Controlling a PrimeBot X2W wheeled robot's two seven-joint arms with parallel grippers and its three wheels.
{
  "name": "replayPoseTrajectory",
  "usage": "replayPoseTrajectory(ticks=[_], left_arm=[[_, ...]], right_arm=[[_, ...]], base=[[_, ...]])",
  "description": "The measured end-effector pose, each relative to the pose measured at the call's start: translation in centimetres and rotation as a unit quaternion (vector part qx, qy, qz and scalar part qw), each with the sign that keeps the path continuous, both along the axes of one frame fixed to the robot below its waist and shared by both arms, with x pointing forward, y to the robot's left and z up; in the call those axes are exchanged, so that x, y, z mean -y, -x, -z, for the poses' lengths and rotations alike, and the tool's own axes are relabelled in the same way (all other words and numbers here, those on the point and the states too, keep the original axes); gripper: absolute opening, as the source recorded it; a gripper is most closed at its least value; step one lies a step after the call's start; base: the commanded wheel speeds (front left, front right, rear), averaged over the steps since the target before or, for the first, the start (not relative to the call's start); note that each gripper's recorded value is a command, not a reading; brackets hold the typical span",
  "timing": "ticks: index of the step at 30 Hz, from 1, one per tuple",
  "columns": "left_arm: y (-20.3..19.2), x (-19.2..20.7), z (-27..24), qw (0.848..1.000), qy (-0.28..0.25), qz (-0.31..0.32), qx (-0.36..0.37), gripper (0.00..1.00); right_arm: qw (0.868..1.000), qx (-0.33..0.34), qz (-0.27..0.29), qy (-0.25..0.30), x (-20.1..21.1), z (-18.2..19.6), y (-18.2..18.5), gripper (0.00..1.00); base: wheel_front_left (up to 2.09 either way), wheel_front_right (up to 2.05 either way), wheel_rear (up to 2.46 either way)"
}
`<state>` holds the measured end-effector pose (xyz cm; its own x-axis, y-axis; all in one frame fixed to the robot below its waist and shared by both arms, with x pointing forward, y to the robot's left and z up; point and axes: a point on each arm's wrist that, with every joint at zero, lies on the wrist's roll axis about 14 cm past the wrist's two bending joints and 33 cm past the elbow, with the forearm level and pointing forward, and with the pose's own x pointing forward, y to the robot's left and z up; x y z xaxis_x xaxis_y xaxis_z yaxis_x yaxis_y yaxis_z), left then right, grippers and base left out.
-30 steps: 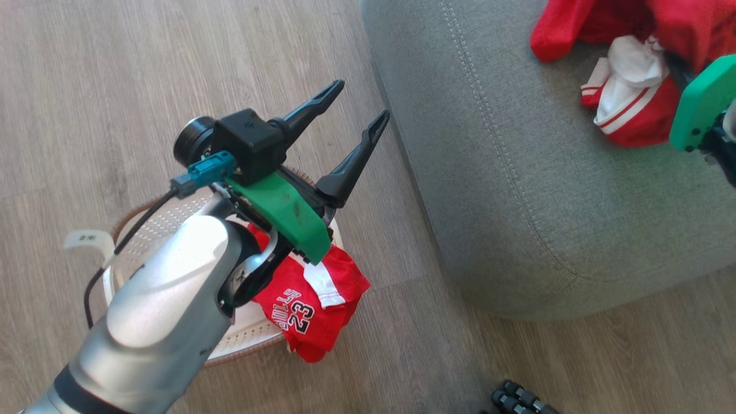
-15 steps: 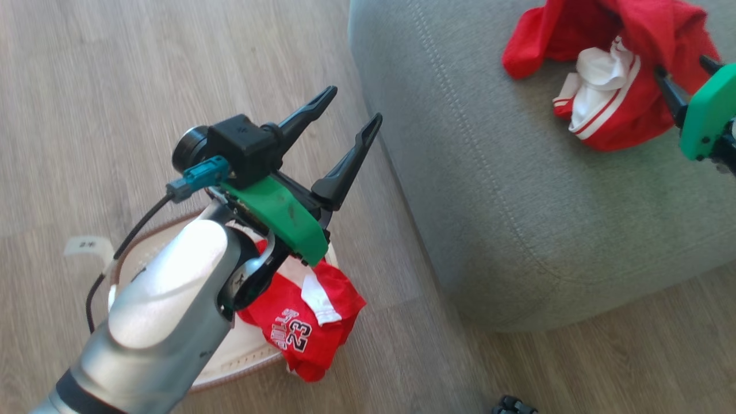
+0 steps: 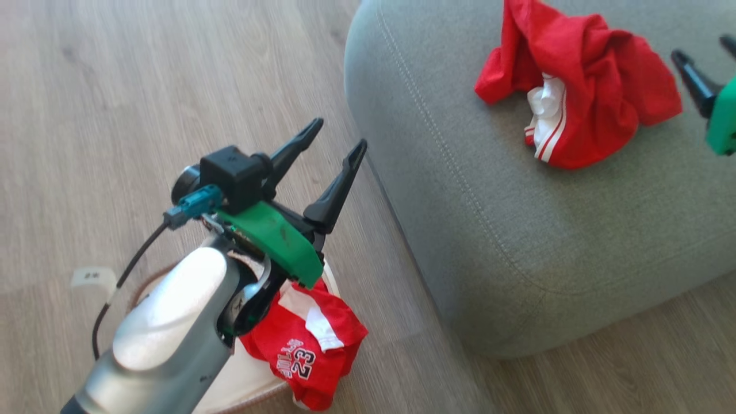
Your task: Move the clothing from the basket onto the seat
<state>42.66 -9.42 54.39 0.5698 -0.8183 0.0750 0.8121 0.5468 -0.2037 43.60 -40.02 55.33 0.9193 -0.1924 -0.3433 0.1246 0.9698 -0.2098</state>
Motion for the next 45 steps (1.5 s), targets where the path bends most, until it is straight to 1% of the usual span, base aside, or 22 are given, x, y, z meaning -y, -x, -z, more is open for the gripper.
replayPoseTrajectory(ticks=[3, 4, 7, 11, 15, 17, 18, 22, 25, 30, 36, 40, 43, 45], left_arm=[[0.6, -0.4, -0.5, 1.0, 0.002, -0.006, 0.005, 1.0], [0.6, -0.4, -0.5, 1.0, 0.002, -0.006, 0.005, 1.0], [1.1, -1.2, -1.1, 1.0, 0.006, -0.021, 0.009, 1.0], [1.5, -2.7, -1.6, 0.999, 0.007, -0.047, 0.013, 1.0], [1.8, -4.7, -2.0, 0.997, 0.014, -0.081, 0.013, 1.0], [1.9, -6.0, -2.1, 0.994, 0.016, -0.104, 0.014, 1.0], [2.0, -7.2, -2.2, 0.992, 0.019, -0.126, 0.014, 1.0], [2.4, -10.0, -2.4, 0.985, 0.023, -0.171, 0.016, 1.0], [2.6, -12.3, -2.3, 0.978, 0.018, -0.205, 0.018, 1.0], [3.1, -16.2, -2.0, 0.964, 0.015, -0.264, 0.018, 1.0], [4.0, -19.7, -1.5, 0.948, 0.01, -0.316, 0.016, 1.0], [4.6, -21.4, -1.2, 0.939, 0.008, -0.344, 0.014, 1.0], [5.3, -22.7, -0.4, 0.93, 0.008, -0.368, 0.006, 1.0], [5.6, -23.8, -0.1, 0.923, 0.008, -0.386, 0.004, 1.0]], right_arm=[[0.999, 0.046, -0.009, 0.014, 0.3, -2.7, 0.3, 1.0], [0.999, 0.046, -0.009, 0.014, 0.3, -2.7, 0.3, 1.0], [0.995, 0.097, -0.016, 0.02, 0.5, -5.2, 0.6, 1.0], [0.99, 0.133, -0.039, 0.025, -0.6, -6.7, 0.9, 1.0], [0.981, 0.183, -0.066, 0.024, -2.4, -8.5, 0.8, 1.0], [0.975, 0.206, -0.078, 0.032, -3.0, -9.6, 0.9, 1.0], [0.969, 0.23, -0.086, 0.032, -3.5, -10.5, 1.0, 1.0], [0.957, 0.271, -0.1, 0.025, -4.9, -11.6, 1.5, 1.0], [0.95, 0.291, -0.114, 0.01, -6.6, -11.3, 1.8, 1.0], [0.941, 0.308, -0.138, -0.027, -10.6, -9.4, 2.5, 1.0], [0.933, 0.322, -0.145, -0.064, -14.1, -8.0, 3.8, 1.0], [0.933, 0.319, -0.142, -0.092, -16.1, -6.1, 4.7, 1.0], [0.935, 0.311, -0.135, -0.103, -16.8, -4.5, 5.3, 1.0], [0.934, 0.313, -0.135, -0.106, -17.4, -4.1, 5.6, 1.0]], base=[[0.0, 0.0, 0.0], [0.0, 0.0, 0.0], [0.0, 0.0, 0.0], [0.0, 0.0, 0.0], [0.0, 0.0, 0.0], [0.0, 0.0, 0.0], [0.0, 0.0, 0.0], [0.0, 0.0, 0.0], [0.0, 0.0, 0.0], [0.0, 0.0, 0.0], [0.0, 0.0, 0.0], [0.0, 0.0, 0.0], [0.0, 0.0, 0.0], [0.0, 0.0, 0.0]])
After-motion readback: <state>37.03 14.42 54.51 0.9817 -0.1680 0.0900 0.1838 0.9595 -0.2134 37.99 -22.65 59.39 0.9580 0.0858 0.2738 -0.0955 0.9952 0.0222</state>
